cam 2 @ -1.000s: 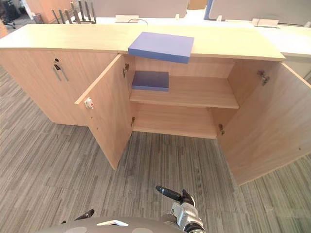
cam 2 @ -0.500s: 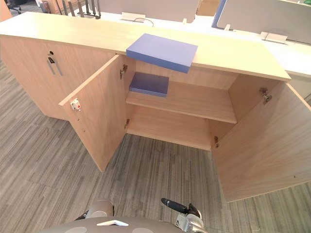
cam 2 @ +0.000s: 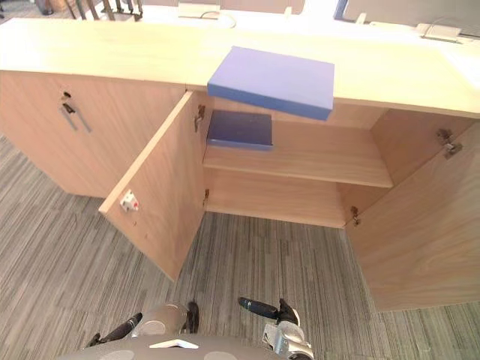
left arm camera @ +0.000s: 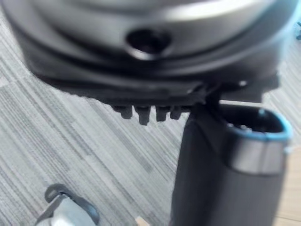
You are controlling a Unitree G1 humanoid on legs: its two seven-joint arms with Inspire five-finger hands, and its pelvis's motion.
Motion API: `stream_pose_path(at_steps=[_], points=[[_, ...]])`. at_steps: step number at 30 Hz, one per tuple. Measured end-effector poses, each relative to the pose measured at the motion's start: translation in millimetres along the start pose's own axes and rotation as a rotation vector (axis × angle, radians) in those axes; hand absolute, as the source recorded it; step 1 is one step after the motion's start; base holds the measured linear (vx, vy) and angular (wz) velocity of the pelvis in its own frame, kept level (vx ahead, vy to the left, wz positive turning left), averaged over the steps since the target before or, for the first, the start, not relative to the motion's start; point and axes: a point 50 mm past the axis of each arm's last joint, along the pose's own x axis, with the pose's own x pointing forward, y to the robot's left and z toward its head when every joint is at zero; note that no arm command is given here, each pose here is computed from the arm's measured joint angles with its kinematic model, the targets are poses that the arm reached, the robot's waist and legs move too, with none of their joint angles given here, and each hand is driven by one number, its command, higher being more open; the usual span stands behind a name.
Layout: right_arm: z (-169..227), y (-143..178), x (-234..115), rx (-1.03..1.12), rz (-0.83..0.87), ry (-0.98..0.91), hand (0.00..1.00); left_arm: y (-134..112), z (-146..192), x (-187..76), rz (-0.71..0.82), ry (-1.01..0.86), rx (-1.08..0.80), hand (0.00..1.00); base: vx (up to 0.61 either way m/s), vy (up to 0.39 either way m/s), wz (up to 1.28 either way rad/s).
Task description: Walk over to the cabinet, pick up the folder, carry it to the office cabinet, place the folder inside the office cabinet, then close the office cabinet door
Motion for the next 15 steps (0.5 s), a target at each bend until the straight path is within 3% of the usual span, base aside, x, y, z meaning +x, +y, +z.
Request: stream_pose_path(at_steps=[6,11,15], points=[[-5,-40,1,-0.023,-0.089,0.027,1.0,2,-20,-5,-0.014,0.06,0.05,1.0,0.16,0.18,0.02],[10,-42,2,-0.012,-0.103,-0.026,1.0,8,-20,-4,-0.006,0.062,0.104,1.0,0.19,0.075,0.32],[22,-43,4,0.033,-0.127,-0.06,1.0,3,-18,-3,-0.021,0.059,0.113,1.0,0.12,-0.085,-0.07]])
